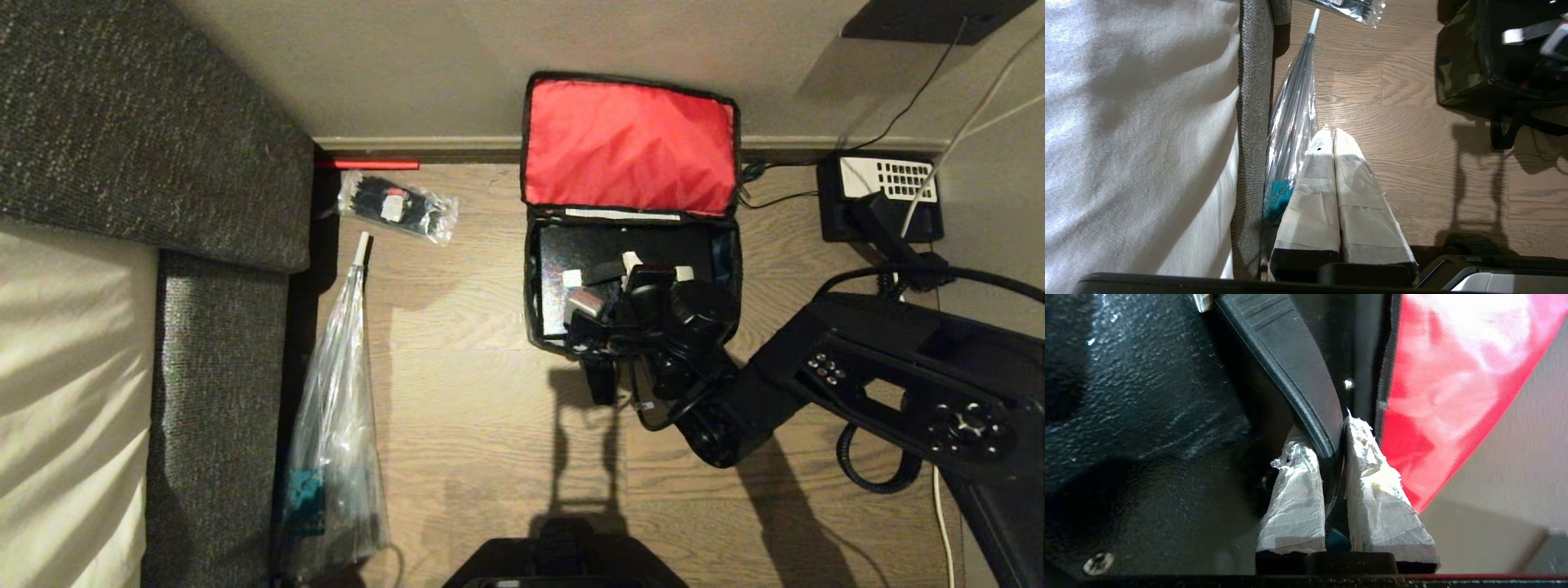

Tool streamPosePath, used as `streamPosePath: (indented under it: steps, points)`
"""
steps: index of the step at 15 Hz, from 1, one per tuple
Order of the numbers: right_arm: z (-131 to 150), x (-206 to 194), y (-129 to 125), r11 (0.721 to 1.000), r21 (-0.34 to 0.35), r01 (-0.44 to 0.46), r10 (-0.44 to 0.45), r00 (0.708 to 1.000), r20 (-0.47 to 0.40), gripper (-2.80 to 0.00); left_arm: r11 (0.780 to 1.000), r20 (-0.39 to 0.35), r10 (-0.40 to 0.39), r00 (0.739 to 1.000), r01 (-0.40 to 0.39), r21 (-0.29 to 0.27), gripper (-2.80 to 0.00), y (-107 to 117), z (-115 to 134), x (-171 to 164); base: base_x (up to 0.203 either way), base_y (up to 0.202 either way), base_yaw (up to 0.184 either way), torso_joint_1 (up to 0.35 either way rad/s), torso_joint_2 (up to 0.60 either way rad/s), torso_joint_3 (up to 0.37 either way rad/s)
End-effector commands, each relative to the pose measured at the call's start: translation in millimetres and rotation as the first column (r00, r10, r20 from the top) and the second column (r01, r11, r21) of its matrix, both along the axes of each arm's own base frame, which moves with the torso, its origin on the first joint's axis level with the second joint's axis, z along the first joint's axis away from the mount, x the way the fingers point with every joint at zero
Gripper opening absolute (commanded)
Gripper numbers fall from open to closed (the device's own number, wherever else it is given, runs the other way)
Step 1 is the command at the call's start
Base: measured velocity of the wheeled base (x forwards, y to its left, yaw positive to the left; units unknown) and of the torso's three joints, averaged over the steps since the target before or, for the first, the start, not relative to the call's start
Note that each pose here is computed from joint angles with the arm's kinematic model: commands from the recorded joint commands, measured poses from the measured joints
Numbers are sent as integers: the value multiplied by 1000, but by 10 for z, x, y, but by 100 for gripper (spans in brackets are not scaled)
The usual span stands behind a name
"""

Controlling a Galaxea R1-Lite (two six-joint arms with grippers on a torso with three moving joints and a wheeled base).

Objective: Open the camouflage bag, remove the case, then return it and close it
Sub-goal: Grip the handle, then lift the black box

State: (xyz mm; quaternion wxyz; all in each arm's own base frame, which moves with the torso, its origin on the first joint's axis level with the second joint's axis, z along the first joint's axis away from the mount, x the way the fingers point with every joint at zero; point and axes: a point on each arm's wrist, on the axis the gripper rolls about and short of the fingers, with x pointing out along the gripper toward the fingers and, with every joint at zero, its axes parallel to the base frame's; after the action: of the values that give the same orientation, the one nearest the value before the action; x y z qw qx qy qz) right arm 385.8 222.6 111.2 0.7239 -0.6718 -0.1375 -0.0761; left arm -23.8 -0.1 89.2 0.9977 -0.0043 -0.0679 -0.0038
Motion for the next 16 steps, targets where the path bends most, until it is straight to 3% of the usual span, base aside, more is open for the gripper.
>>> streamPosePath:
  steps: [1,16]
  points:
    - [201,-80,-3,1000,20,-7,6,999,44,-280,1000,-39,-1,999,1,0,-280,0,-109,34,0,0,0,0,0,0]
    - [458,-464,152,997,50,-65,62,997,54,-280,1000,-39,0,999,0,0,-280,0,-109,34,0,0,0,0,0,0]
